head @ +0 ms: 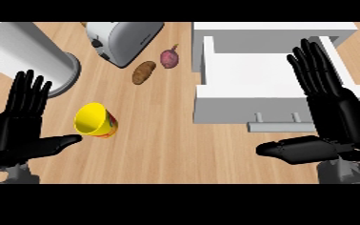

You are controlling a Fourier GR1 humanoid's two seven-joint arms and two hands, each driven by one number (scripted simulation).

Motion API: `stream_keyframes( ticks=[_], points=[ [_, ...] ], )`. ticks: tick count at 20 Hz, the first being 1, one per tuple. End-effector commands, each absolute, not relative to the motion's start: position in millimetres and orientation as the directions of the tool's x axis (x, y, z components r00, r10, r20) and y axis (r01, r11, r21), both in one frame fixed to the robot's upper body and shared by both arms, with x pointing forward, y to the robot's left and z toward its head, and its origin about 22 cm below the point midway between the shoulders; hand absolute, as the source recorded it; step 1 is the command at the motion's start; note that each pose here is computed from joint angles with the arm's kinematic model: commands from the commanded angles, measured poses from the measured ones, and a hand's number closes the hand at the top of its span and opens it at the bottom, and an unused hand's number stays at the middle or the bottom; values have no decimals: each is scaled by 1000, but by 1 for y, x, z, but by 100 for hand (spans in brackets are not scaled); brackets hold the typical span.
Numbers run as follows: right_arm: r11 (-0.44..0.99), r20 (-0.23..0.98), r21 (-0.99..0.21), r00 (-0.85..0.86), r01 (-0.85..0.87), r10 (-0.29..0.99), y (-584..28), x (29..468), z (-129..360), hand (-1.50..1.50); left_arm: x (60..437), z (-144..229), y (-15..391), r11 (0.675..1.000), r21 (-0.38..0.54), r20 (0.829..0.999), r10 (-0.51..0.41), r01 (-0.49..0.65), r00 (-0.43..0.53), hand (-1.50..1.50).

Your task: Pick up the cup, place it into the drawer and close the drawer

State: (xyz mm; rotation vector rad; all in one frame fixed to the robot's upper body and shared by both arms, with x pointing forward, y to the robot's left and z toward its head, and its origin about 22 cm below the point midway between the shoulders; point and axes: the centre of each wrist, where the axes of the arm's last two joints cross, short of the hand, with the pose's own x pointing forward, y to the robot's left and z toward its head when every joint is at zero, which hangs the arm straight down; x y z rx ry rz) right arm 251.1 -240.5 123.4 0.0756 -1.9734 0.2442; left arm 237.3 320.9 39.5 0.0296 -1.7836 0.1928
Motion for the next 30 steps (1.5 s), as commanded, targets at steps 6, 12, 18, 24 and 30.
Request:
stream_keyframes(
  ticks=[6,12,18,24,30],
  points=[
    [974,896,-161,-438,-162,75,-245,255,139,-150,225,-20,359,976,-78,993,58,-202,-105,-150],
    [980,900,-144,-430,-139,71,-237,270,137,-150,209,-67,351,975,-63,996,49,-213,-74,-150],
    [976,907,-142,-416,-165,62,-276,259,129,-150,233,-103,358,968,-32,998,18,-248,-59,-150],
    [972,897,-177,-432,-156,94,-242,273,150,-150,231,-126,359,974,-35,998,20,-225,-65,-150],
    [974,896,-159,-437,-163,73,-250,262,159,-150,231,-146,362,965,-55,994,29,-257,-104,-150]
  ],
)
